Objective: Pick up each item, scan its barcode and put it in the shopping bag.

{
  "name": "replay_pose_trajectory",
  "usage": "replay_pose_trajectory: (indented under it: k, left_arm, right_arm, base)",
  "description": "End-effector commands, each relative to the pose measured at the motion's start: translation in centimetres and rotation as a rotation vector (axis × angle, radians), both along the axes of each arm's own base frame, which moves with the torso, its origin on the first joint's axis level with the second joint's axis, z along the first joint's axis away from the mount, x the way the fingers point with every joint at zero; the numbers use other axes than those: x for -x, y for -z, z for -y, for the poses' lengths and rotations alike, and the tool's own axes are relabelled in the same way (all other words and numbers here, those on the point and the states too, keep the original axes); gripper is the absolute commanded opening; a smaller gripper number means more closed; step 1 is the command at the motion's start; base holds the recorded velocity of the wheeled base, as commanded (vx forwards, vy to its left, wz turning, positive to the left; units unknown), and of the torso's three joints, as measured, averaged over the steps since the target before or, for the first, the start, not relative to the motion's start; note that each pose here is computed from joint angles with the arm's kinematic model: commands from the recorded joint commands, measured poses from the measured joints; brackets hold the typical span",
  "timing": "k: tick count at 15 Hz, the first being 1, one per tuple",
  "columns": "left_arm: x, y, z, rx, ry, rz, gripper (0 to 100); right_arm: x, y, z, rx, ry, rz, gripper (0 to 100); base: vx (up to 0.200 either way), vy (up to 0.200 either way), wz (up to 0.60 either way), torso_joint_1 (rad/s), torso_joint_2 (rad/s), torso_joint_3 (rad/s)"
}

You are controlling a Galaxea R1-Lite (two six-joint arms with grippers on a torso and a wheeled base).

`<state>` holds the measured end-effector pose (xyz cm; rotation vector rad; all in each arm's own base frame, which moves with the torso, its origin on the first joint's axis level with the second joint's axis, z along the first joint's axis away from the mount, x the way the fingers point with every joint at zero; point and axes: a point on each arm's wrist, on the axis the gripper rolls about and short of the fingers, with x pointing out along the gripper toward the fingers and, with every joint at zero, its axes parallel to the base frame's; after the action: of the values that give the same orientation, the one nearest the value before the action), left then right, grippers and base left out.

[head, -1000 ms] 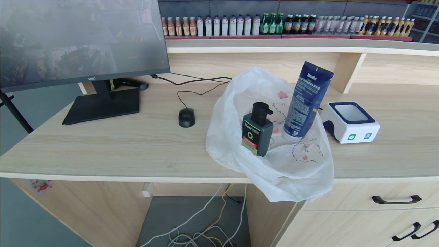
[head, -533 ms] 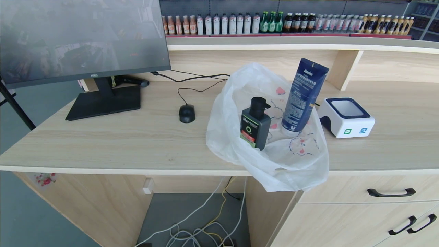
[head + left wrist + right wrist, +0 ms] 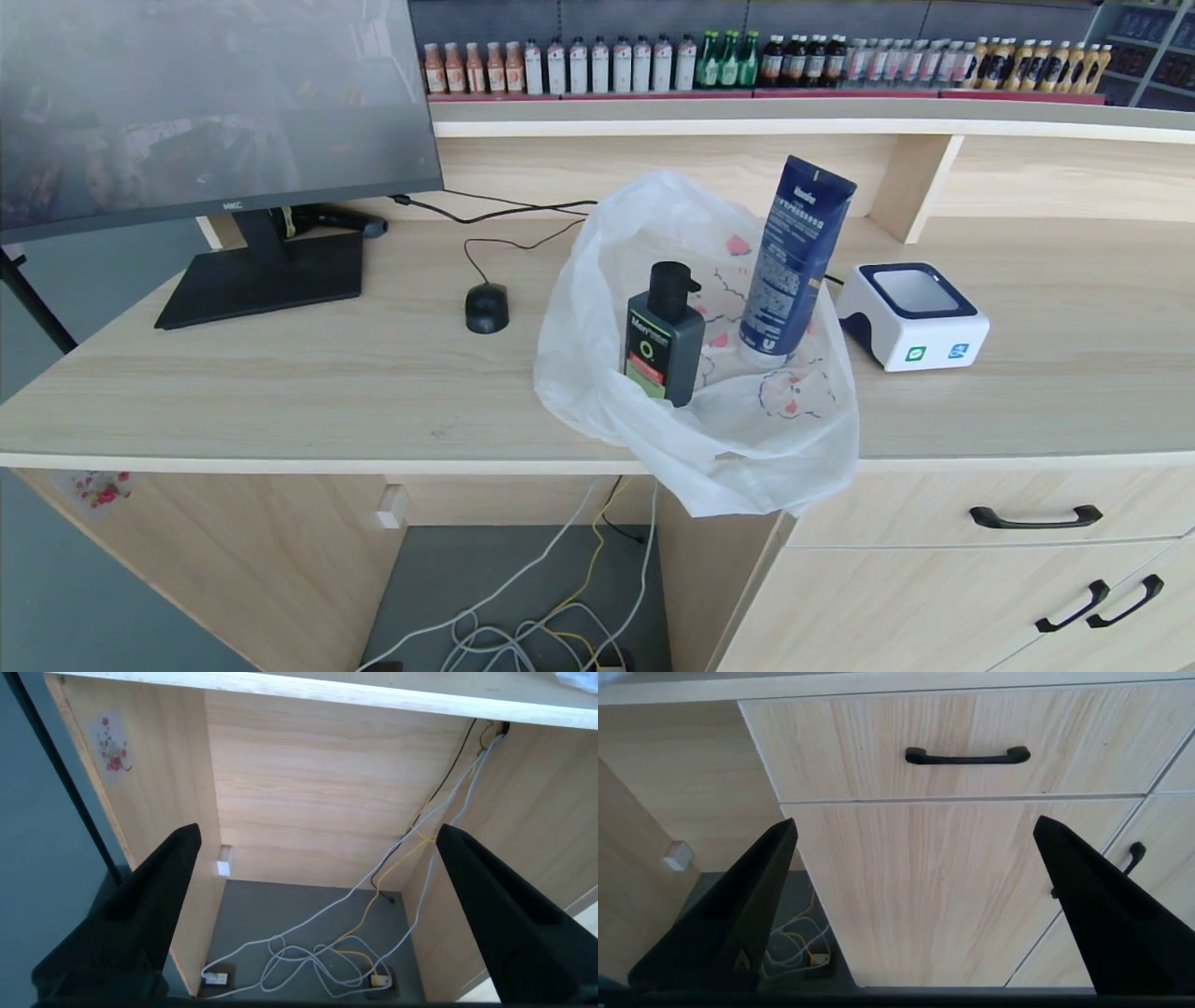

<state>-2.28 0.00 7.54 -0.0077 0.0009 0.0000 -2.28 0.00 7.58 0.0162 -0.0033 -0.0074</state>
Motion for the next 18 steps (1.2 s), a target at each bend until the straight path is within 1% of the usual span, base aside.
replay_pose_trajectory:
  k: [1, 18]
  left_arm:
    - [0.00, 0.00, 0.00, 0.002, 0.000, 0.001, 100]
    - [0.00, 0.00, 0.00, 0.006, 0.000, 0.001, 100]
  right_arm:
    - [0.00, -0.01, 0.00, -0.001, 0.000, 0.001, 100]
    - [-0.01, -0.02, 0.00, -0.010, 0.002, 0.000, 100]
  base:
    - [0.000, -0.200, 0.00, 0.017, 0.01, -0.002]
    - [0.000, -0.200, 0.00, 0.001, 0.00, 0.003]
